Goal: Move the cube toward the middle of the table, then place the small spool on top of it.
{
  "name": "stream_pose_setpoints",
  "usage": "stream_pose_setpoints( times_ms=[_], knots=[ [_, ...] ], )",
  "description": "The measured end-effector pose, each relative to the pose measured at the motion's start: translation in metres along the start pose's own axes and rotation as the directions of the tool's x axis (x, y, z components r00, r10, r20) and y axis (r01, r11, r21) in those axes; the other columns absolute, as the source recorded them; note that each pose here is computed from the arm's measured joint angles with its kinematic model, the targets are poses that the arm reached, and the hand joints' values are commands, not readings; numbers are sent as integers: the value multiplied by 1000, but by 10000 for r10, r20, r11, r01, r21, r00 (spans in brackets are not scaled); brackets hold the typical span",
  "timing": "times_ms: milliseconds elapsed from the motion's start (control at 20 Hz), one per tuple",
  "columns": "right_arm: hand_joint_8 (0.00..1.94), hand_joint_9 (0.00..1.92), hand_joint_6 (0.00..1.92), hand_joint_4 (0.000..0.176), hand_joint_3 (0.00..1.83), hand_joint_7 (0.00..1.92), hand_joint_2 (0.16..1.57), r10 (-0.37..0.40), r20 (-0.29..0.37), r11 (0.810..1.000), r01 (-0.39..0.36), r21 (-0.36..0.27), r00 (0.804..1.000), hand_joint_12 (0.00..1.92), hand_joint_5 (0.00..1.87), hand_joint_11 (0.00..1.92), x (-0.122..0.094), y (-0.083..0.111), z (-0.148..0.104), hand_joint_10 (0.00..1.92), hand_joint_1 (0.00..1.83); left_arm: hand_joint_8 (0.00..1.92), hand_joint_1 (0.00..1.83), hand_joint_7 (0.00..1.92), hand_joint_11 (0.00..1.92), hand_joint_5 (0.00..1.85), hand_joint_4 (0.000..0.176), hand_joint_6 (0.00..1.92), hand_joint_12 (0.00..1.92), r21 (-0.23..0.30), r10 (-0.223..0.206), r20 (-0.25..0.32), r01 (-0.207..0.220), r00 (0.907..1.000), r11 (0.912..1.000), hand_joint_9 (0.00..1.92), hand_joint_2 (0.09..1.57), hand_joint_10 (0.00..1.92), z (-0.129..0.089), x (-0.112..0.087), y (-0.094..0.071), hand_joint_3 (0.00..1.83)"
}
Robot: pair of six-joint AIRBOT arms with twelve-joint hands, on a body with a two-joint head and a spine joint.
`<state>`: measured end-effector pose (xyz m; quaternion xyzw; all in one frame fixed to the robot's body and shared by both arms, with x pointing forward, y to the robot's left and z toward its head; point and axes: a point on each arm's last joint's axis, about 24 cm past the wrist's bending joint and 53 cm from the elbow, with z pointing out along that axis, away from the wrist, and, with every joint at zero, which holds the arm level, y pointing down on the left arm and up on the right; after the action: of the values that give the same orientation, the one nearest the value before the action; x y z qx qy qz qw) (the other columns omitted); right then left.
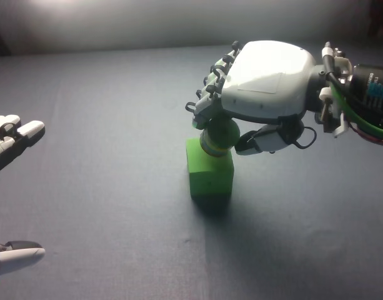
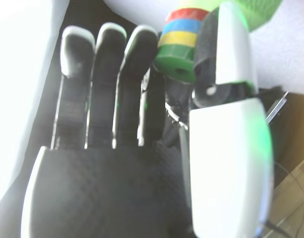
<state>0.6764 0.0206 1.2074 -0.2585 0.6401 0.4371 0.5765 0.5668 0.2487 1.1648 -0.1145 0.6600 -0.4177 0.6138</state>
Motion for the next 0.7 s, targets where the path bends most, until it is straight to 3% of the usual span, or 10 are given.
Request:
stream_pose_setpoints(
  times_ms=[100, 150, 250, 350, 400, 450, 500, 650, 700],
  knots=[
    [1220, 735, 779, 0, 1, 798, 1044, -24, -23, 10000, 24, 0, 10000, 1750, 1112, 672, 1, 0, 1, 1449, 1185, 0, 625, 0, 34, 25, 145, 4, 19, -4, -53, -6, 53, 10000, 10000, 0, 940, 0, 0, 1, 1, 0],
    [1247, 751, 800, 0, 1, 801, 1052, -18, -32, 10000, 18, -5, 10000, 1824, 1097, 713, 2, 1, 2, 1508, 1171, 0, 631, 0, 6, 12, 156, 0, 3, -3, -66, -16, 66, 10000, 10000, 0, 940, 0, 0, 1, 1, 0],
    [1107, 855, 670, 0, 1, 1014, 1073, -12, -37, 10000, 12, -16, 10000, 1740, 1082, 777, 2, 1, 2, 1346, 1248, 0, 631, 0, 11, 16, 138, 3, 5, -11, -80, -2, 80, 10000, 10000, 0, 941, 0, 0, 1, 1, 0],
    [1006, 978, 596, 0, 0, 1108, 1063, -12, -44, 10000, 12, -7, 10000, 1595, 1092, 886, 2, 1, 2, 1201, 1278, 0, 624, 0, 27, 20, 139, 4, 12, -5, -79, -8, 79, 10000, 10000, 0, 937, 0, 0, 1, 1, 0],
    [1039, 976, 573, 0, 0, 1097, 1066, -16, -65, 10000, 16, 20, 10000, 1635, 1096, 865, 3, 1, 2, 1218, 1280, 0, 621, 0, 30, 20, 149, 3, 14, -5, -83, -8, 83, 10000, 10000, 0, 933, 0, 0, 1, 1, 0],
    [977, 1012, 608, 0, 0, 1125, 1062, -12, -84, 10000, 13, 49, 10000, 1581, 1079, 890, 3, 0, 2, 1148, 1281, 0, 621, 0, 43, 24, 137, 4, 20, -2, -87, -5, 87, 10000, 10000, 0, 935, 0, 0, 1, 1, 0],
    [908, 1070, 739, 0, 1, 1136, 1070, -12, -98, 10000, 13, 67, 10000, 1436, 1018, 928, 4, -1, 2, 924, 1266, 0, 632, 0, 43, 34, 128, 7, 21, -5, -125, -8, 125, 9999, 9999, 0, 940, 0, 0, 1, 1, 0],
    [1001, 998, 876, 0, 1, 1062, 1100, -12, -98, 10000, 13, 67, 10000, 1389, 954, 839, 4, -1, 2, 793, 1239, 0, 630, 0, 33, 32, 124, 5, 18, -9, -157, -13, 157, 9999, 9999, 0, 940, 0, 0, 1, 1, 0],
    [571, 962, 407, 0, 0, 947, 997, -12, -103, 10000, 13, 73, 9999, 1305, 880, 739, 4, -1, 2, 674, 1179, 0, 629, 0, 45, 36, 129, 5, 24, -9, -161, -13, 161, 9999, 9999, 0, 932, 0, 0, 1, 1, 0]
  ],
)
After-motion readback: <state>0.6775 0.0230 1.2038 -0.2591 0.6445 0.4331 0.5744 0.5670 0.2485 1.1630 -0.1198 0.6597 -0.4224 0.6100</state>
